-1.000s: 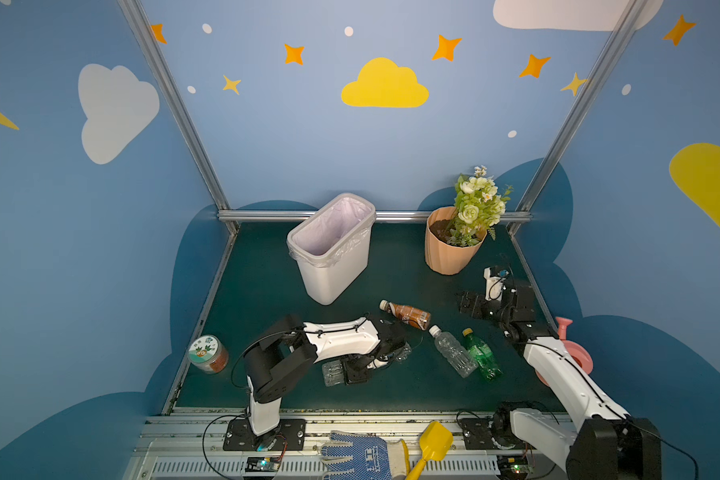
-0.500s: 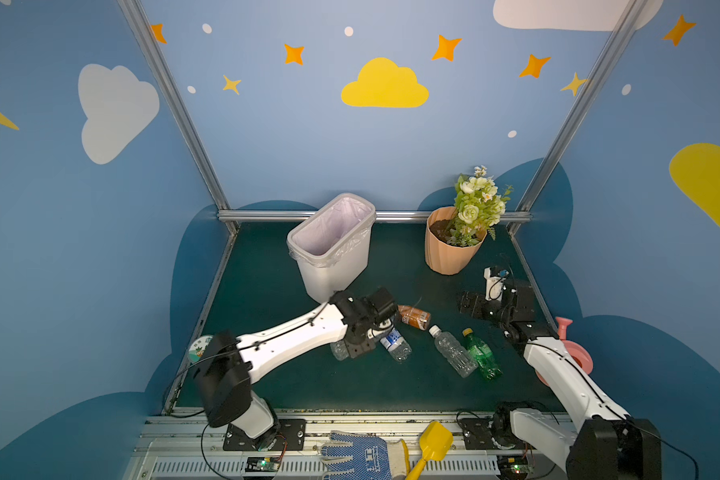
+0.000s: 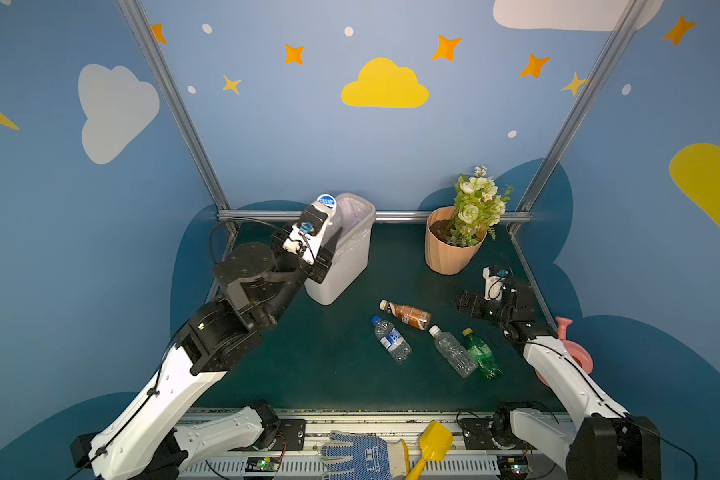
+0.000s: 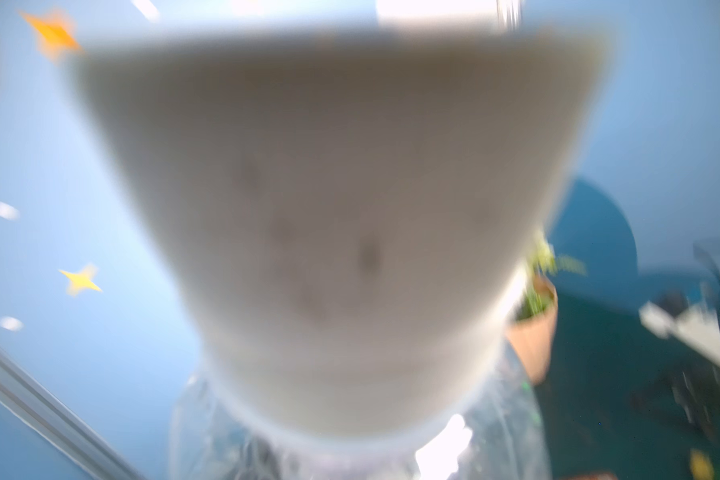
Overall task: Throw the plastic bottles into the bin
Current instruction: 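Lift the white-capped bottle and carry it above the white bin, then drop the bottle in the bin while the right gripper reaches the brown bottle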
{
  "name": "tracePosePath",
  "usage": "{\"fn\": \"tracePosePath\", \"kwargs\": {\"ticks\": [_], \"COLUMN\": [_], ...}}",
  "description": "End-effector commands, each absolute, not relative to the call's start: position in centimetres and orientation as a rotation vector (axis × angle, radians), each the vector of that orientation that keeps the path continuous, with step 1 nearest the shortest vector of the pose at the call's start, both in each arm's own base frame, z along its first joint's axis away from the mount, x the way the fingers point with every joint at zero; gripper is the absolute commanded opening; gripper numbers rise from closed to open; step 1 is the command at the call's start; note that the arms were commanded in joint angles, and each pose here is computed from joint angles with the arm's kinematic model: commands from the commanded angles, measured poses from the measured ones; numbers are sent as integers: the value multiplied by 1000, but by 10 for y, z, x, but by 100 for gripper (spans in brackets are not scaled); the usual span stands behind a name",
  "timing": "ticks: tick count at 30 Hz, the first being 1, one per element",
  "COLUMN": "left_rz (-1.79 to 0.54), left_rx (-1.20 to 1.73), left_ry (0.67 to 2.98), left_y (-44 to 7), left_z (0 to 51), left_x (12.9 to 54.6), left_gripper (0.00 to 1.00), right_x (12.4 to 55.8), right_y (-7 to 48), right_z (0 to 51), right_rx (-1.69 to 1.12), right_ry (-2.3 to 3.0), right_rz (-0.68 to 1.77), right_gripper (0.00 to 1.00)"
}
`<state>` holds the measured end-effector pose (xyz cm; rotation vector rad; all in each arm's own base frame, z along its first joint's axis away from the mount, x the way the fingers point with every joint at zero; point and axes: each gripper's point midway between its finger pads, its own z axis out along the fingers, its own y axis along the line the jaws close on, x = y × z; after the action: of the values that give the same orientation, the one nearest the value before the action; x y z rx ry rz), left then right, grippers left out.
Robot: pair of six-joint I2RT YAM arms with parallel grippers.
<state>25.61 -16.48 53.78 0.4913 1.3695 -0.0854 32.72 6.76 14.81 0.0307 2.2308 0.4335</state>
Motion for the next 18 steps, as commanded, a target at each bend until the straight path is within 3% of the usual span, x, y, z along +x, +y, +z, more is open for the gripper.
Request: {"fn": "tracePosePath", "kwargs": {"ticks": [1,5,9,11,14,15,18], "left_rz": [-125,-158,-178,-171,-122,-110,-87], "left_rx": [400,372,365,370,434,444,388], "left_ry": [1129,1181,1440,1664,1897,1918,1797], "left_y": [-158,-161,-165,-159,-156,-155,-145], "left_z": [601,593,523,462,395,388,423], "left_x": [247,279,346,382,402,403,397], "left_gripper": [46,46,52,62,72,74,95], "right_x": [332,327,323,321,318,317,315], "right_y": [70,66,65,64,59,58,55], "right_z": [167,169,170,172,176,178,188], "right_rx": [20,23,19,10,3,2,2], "right_ry": [2188,2181,2178,2179,2172,2167,2141], "right_rz": [446,423,413,401,365,356,334], "right_gripper": [97,97,97,97,97,97,97]}}
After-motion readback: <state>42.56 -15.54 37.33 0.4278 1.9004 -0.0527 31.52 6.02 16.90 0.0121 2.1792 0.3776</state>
